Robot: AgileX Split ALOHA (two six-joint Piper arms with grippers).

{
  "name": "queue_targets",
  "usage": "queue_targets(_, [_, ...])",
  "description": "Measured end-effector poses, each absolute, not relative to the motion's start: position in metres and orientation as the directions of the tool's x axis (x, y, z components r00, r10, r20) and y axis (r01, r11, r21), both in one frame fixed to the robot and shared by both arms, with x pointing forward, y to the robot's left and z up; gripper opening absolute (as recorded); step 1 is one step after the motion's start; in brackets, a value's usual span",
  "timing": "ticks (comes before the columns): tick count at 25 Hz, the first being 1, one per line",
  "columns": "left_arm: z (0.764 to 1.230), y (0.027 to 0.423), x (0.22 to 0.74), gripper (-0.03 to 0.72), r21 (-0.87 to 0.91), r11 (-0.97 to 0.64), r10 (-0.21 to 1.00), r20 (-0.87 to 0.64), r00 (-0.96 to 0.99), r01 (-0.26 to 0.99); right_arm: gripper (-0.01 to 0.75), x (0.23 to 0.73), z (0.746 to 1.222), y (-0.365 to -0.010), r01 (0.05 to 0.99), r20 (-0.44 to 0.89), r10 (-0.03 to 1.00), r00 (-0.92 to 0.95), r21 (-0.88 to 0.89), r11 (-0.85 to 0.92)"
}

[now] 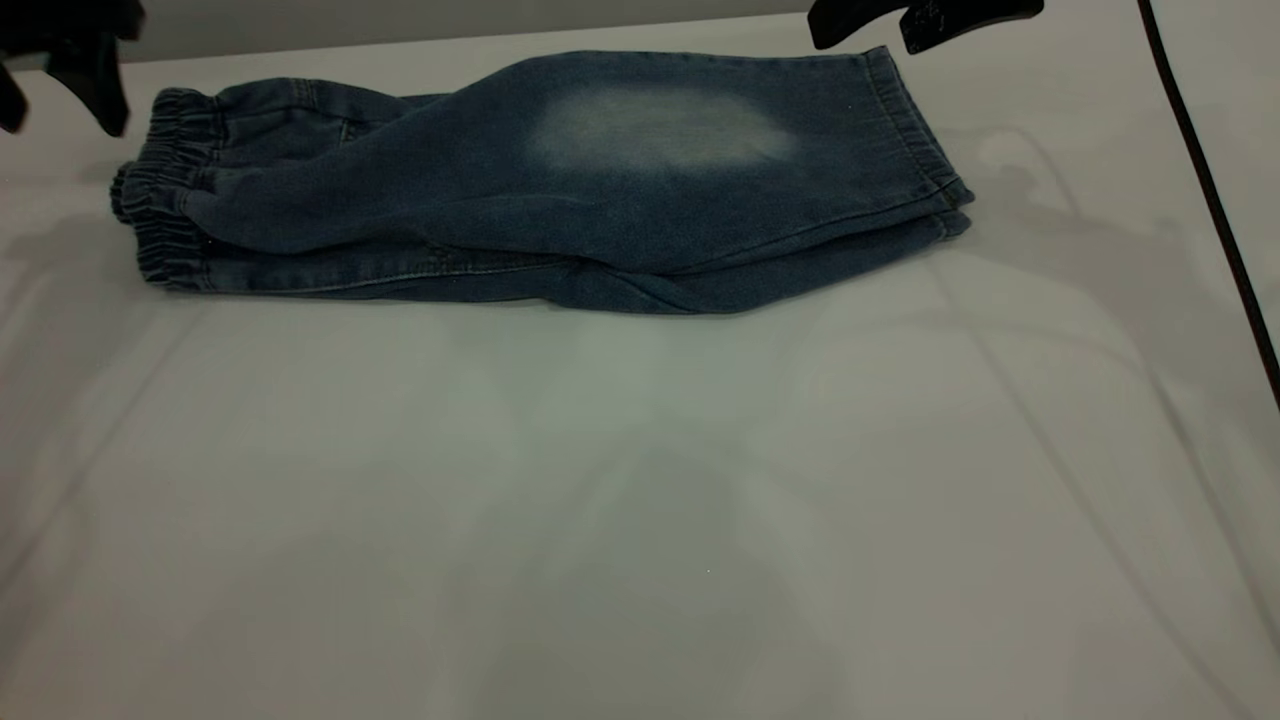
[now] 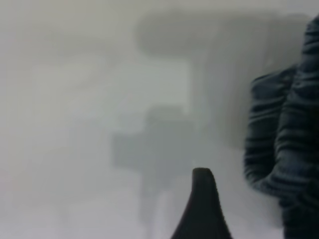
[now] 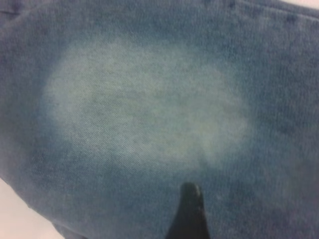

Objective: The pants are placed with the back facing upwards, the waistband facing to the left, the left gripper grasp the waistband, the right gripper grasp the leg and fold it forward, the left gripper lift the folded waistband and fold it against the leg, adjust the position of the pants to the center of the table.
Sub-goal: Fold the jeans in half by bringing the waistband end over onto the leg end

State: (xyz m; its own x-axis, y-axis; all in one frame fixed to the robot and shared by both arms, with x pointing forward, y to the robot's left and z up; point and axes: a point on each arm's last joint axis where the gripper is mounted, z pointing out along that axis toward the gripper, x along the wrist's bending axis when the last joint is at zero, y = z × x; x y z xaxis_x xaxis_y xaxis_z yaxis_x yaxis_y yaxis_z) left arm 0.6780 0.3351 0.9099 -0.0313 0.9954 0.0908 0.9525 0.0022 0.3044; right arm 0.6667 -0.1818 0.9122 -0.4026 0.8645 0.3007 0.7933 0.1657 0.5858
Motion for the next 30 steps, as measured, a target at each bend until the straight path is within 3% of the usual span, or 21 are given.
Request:
queue_targets(11, [0.875, 0.316, 0.684, 0.513, 0.304, -0.026, 0.992, -0.107, 0.061, 0.952, 0.519, 0.664, 0.911, -0.181, 0.809, 0.311, 0.859, -0.406, 0.560, 0.180])
queue_targets(30, [0.878, 0.315, 0.677, 0.513, 0.234, -0.062, 0.991, -0.102, 0.087, 0.970, 0.511, 0.656, 0.911, -0.158, 0.813, 0.338, 0.835, -0.434, 0.547, 0.201])
